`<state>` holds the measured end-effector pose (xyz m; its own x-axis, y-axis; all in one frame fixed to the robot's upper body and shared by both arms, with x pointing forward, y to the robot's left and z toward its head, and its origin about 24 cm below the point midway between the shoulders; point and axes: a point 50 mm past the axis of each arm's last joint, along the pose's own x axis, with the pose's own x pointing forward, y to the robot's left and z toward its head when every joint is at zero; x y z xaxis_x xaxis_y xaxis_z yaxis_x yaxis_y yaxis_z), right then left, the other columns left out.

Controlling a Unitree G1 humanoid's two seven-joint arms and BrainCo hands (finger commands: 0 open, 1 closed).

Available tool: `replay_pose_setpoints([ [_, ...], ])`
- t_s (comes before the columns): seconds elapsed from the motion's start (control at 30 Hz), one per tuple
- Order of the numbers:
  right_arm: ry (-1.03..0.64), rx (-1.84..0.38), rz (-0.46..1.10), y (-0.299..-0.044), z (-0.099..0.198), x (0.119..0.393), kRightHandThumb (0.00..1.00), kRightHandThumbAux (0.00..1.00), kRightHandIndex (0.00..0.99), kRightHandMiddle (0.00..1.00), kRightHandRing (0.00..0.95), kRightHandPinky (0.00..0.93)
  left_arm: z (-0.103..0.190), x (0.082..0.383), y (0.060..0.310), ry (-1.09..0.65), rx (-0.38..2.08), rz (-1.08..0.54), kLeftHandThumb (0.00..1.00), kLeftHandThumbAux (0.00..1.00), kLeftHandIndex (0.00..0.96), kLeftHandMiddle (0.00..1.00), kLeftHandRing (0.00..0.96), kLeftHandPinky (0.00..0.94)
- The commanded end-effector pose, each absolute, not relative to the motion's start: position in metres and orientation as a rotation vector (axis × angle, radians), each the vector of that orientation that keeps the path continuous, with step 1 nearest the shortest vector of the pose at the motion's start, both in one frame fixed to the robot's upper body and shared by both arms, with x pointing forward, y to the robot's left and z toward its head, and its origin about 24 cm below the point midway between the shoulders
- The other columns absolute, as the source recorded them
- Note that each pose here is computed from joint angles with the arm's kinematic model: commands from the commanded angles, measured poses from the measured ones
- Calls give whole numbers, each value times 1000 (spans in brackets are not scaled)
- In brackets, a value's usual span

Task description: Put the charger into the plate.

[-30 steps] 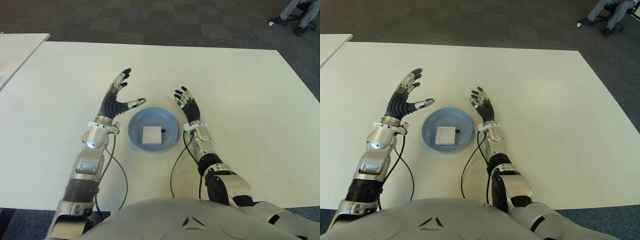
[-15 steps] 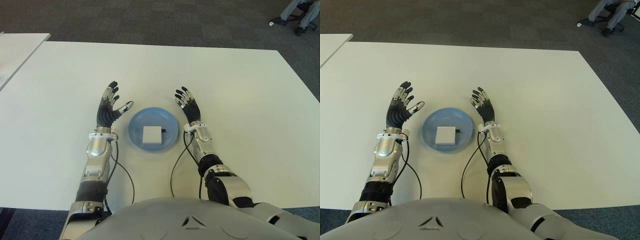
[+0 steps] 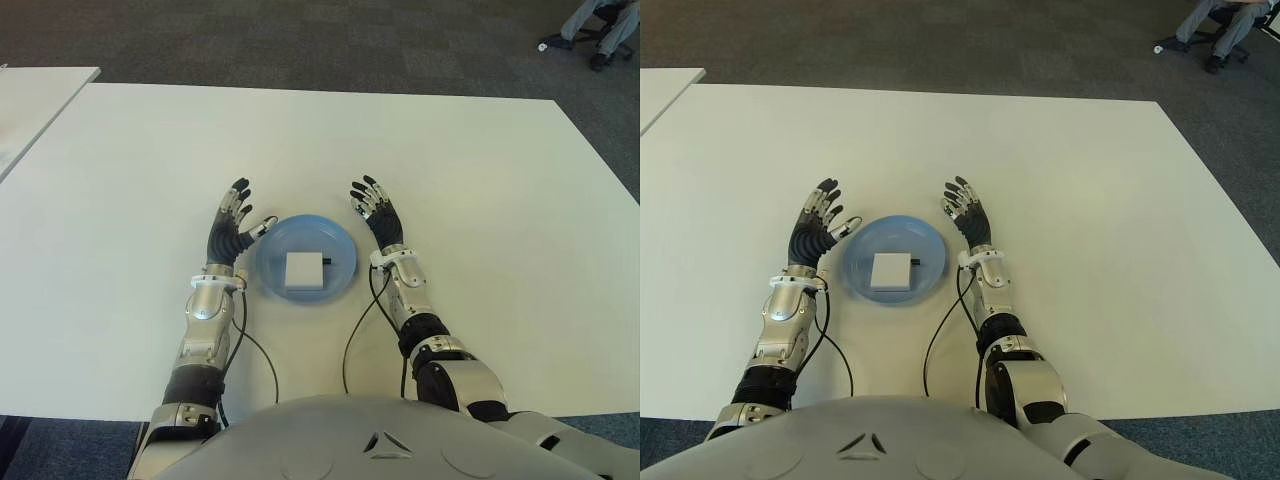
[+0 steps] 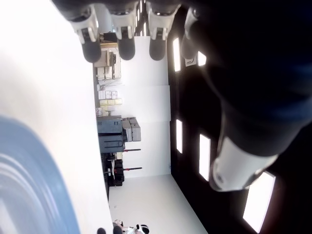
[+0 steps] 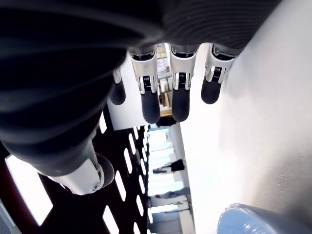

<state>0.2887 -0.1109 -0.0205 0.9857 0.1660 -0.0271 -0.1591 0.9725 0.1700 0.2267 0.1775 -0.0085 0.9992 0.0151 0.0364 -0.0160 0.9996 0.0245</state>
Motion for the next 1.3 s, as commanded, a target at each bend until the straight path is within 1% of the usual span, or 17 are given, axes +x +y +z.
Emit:
replay_pose_setpoints([
  [0.03,127,175,143,-117,-38,275,4,694,91,194,151,111,-25,224,176,19,4,-15,0,788,28,42,39,72],
  [0.27,122,170,144,-119,-37,273,0,687,93,193,149,108,-31,222,174,30,-2,-44,0,775,32,40,33,63],
  [0.5,119,161,152,-120,-37,272,0,679,85,187,147,104,-37,221,175,54,10,-74,0,732,31,40,32,48],
  [0.7,117,153,154,-123,-37,271,0,674,82,188,149,105,-40,222,176,70,12,-83,0,715,31,44,33,46],
  [1.1,118,141,155,-128,-37,270,0,670,80,191,152,110,-49,223,175,117,-13,-35,0,699,43,66,54,71],
  [1.3,121,132,156,-131,-37,270,0,665,83,190,146,96,-50,224,174,132,-20,-16,0,686,54,81,67,77],
])
